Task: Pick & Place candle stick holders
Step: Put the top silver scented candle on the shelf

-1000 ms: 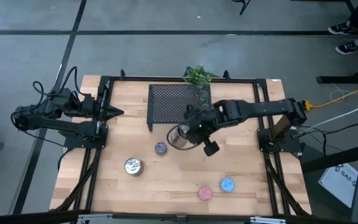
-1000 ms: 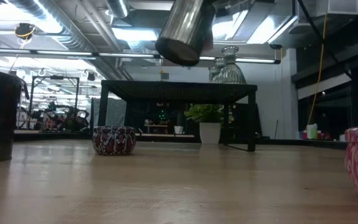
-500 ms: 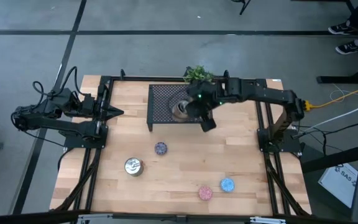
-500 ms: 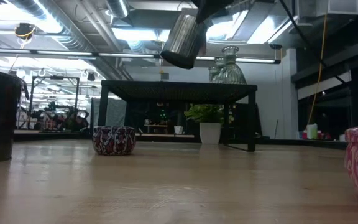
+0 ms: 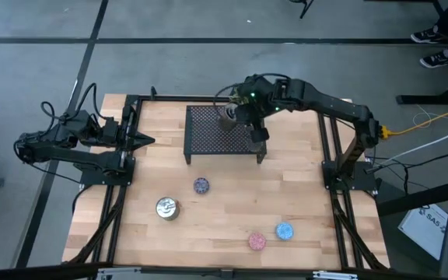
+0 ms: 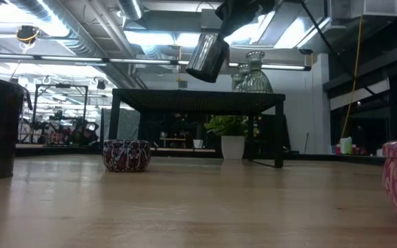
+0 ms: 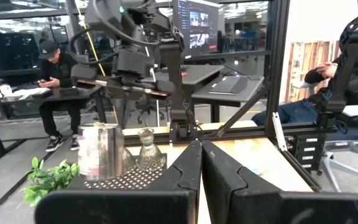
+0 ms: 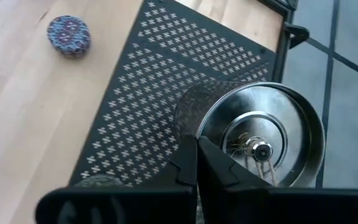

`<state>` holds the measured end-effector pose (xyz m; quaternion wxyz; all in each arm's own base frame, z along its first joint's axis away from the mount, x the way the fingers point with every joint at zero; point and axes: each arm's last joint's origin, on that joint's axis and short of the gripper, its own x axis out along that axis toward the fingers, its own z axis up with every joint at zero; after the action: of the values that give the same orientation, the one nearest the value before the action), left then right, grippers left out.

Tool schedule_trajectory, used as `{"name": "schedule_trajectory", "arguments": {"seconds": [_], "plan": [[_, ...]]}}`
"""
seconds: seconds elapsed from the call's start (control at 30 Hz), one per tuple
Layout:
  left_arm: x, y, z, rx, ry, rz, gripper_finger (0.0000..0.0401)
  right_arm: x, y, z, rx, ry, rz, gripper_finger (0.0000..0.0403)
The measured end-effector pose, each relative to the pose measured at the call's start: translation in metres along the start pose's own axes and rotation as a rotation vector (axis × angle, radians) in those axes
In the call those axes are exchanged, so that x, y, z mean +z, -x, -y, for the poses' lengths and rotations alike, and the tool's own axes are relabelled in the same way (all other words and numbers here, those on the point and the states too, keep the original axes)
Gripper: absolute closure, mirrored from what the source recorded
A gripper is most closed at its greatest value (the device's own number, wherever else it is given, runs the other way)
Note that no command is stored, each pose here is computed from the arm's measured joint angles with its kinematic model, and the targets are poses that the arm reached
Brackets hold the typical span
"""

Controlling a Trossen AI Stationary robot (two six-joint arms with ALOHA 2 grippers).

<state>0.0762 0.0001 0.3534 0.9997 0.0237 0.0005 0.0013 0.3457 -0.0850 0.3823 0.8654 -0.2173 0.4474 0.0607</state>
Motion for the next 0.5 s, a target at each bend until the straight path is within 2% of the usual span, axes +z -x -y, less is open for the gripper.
{"name": "schedule_trajectory", "arguments": {"seconds": [0.23, 0.5], "plan": [[0.0, 0.0, 0.0, 0.0, 0.0, 0.0, 0.0395, -0.006, -0.017, 0.015, -0.008, -0.017, -0.009, 0.0403], [0.0, 0.0, 0.0, 0.0, 0.0, 0.0, 0.0393, -0.009, -0.039, 0.018, 0.024, 0.045, -0.044, 0.0403]]}}
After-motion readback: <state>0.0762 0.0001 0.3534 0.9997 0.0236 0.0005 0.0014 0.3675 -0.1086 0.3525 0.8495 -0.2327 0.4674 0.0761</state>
